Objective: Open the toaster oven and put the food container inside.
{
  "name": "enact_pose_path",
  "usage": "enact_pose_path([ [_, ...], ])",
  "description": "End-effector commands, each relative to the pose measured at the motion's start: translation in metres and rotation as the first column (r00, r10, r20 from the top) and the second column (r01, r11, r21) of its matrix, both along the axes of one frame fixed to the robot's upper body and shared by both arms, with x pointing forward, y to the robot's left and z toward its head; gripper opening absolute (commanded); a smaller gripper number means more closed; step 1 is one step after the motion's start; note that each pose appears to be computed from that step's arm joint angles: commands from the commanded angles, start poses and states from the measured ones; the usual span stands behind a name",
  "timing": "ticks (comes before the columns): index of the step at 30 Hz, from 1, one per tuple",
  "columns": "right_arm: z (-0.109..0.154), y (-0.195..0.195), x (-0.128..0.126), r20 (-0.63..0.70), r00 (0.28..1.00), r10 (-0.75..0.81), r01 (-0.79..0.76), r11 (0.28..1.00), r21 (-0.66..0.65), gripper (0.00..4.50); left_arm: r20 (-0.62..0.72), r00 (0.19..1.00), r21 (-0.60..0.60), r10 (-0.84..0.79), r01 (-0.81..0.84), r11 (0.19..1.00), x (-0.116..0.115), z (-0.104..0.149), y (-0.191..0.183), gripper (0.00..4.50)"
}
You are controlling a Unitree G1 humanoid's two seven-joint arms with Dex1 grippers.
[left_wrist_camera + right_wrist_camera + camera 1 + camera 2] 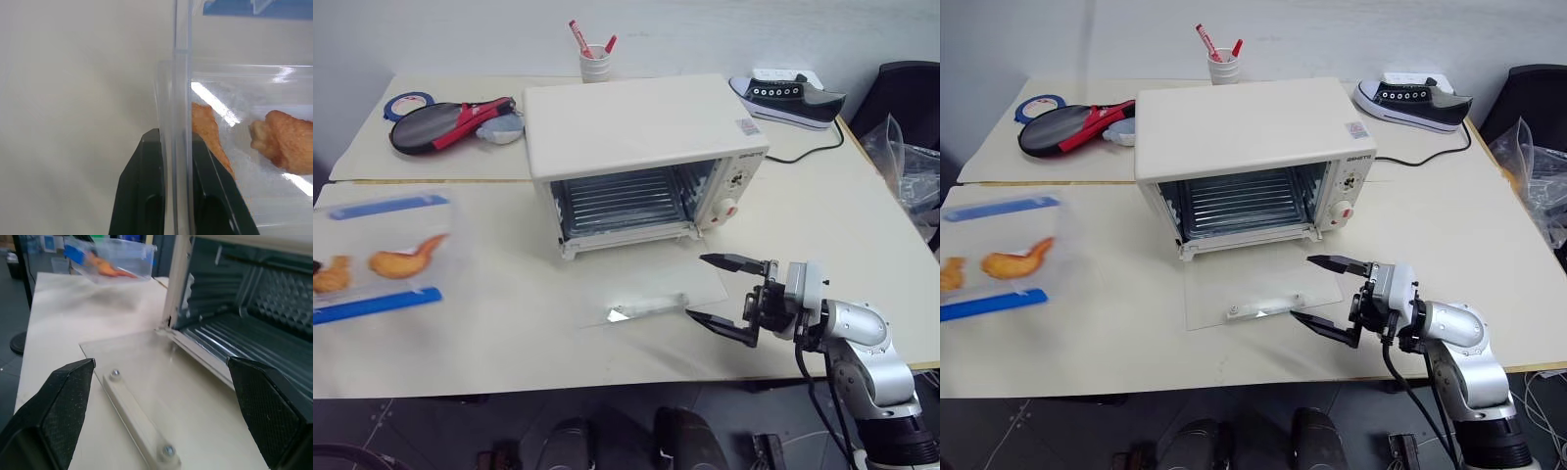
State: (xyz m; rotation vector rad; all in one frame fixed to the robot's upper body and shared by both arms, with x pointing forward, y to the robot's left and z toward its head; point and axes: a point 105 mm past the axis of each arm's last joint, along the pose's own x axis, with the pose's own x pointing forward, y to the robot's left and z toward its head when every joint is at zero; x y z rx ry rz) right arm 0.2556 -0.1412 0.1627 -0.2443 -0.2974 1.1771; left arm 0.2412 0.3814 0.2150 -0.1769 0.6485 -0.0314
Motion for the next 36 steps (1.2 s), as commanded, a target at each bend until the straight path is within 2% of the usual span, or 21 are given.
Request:
enact_pose_path([
  [1, 0.008, -0.012, 0.001, 0.047, 0.998, -0.040, 0.040, 0.999, 0.001, 4.50, 0.044, 0.982, 0.012, -0.186, 0.186, 0.983, 0.002, 0.012, -0.055, 0.15],
  [5, 0.006, -0.025, 0.002, 0.051, 0.993, -0.106, 0.107, 0.994, -0.019, 4.50, 0.058, 0.906, -0.024, -0.420, 0.421, 0.907, 0.010, -0.017, -0.126, 0.15],
  [8, 0.005, -0.035, -0.002, 0.053, 0.986, -0.157, 0.159, 0.987, -0.031, 4.50, 0.079, 0.874, -0.027, -0.479, 0.482, 0.876, 0.017, -0.027, -0.158, 0.15],
  [14, 0.002, -0.050, -0.015, 0.044, 0.970, -0.240, 0.242, 0.969, -0.041, 4.50, 0.044, 0.875, 0.002, -0.481, 0.482, 0.876, 0.032, -0.026, -0.173, 0.15],
  [21, 0.000, -0.055, -0.026, 0.047, 0.959, -0.280, 0.282, 0.959, -0.028, 4.50, 0.128, 0.875, -0.069, -0.467, 0.477, 0.876, 0.057, -0.026, -0.218, 0.15],
  [28, 0.000, -0.054, -0.031, 0.053, 0.951, -0.305, 0.306, 0.952, -0.009, 4.50, 0.136, 0.927, -0.089, -0.350, 0.364, 0.927, 0.068, -0.026, -0.228, 0.15],
  [33, 0.000, -0.050, -0.033, 0.052, 0.947, -0.316, 0.316, 0.949, 0.000, 4.50, 0.100, 0.936, -0.092, -0.338, 0.347, 0.933, 0.067, -0.030, -0.239, 0.15],
  [35, 0.001, -0.049, -0.033, 0.053, 0.947, -0.317, 0.317, 0.948, 0.003, 4.50, 0.092, 0.943, -0.089, -0.319, 0.327, 0.941, 0.068, -0.032, -0.239, 0.87],
  [36, 0.002, -0.048, -0.033, 0.053, 0.946, -0.318, 0.319, 0.948, 0.006, 4.50, 0.088, 0.943, -0.093, -0.320, 0.328, 0.940, 0.068, -0.032, -0.240, 1.10],
])
